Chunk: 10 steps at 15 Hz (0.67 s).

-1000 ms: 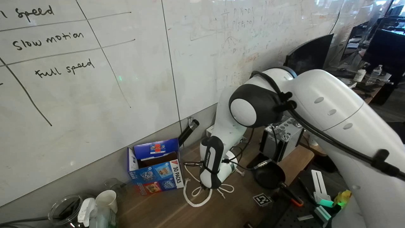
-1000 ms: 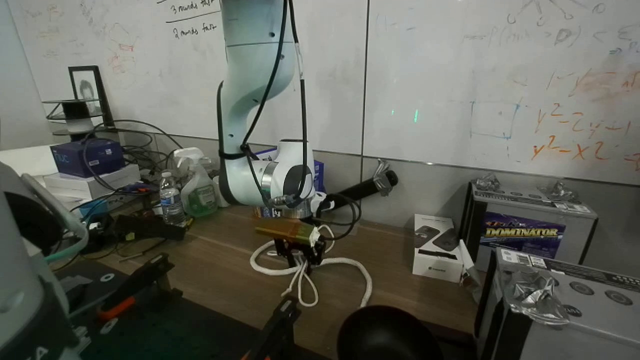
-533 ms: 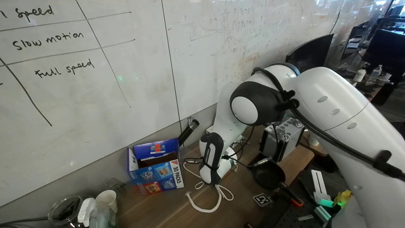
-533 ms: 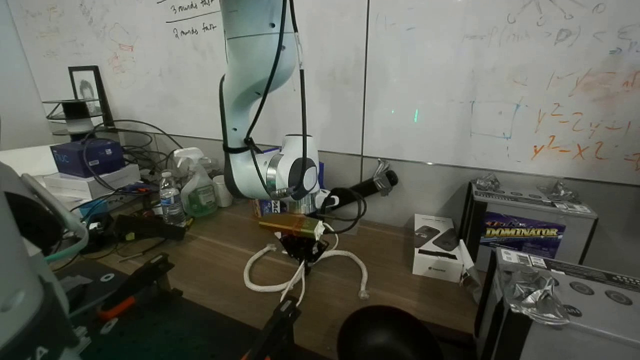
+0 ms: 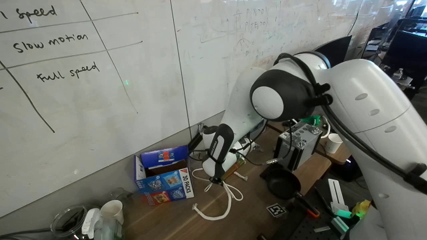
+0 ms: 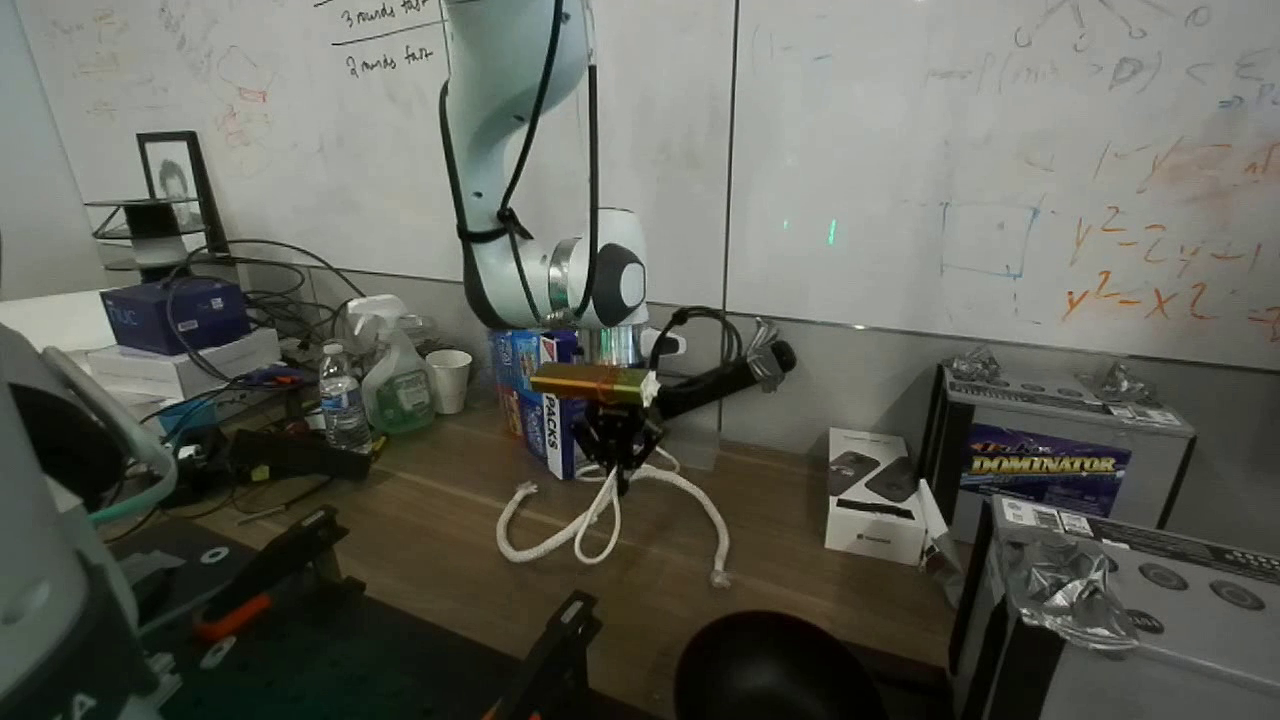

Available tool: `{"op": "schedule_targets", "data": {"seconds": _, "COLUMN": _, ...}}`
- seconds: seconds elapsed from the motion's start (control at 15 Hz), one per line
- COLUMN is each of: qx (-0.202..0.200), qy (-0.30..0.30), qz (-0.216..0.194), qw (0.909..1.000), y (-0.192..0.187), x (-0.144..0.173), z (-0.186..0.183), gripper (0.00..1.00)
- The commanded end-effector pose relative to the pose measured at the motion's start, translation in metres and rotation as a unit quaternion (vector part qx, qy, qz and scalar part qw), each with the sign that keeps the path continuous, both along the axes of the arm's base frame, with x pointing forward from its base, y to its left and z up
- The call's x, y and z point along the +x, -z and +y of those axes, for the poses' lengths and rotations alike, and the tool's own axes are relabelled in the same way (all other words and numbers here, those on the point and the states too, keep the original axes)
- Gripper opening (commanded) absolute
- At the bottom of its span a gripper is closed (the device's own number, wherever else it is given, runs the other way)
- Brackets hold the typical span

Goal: Put the white ropes inside the blue box

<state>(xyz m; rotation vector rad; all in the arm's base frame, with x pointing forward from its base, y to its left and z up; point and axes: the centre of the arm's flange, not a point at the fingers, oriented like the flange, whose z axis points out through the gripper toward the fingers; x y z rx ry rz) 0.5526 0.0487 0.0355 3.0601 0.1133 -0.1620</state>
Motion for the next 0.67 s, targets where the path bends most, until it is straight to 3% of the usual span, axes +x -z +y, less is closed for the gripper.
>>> {"op": "schedule_targets", "data": {"seconds": 0.0, "qx": 0.001, "qy": -0.016, "qz": -0.023, "qw": 0.9996, "y": -0.080, "x": 0.029, "z": 0.017, "gripper": 0.03}}
{"op": "schedule_targets", "data": {"seconds": 0.6, "qx": -0.047, "qy": -0.041, "qz": -0.114, "qw": 0.9915, "y": -0.294, "x": 0.089, "z": 0.080, "gripper": 0.03}}
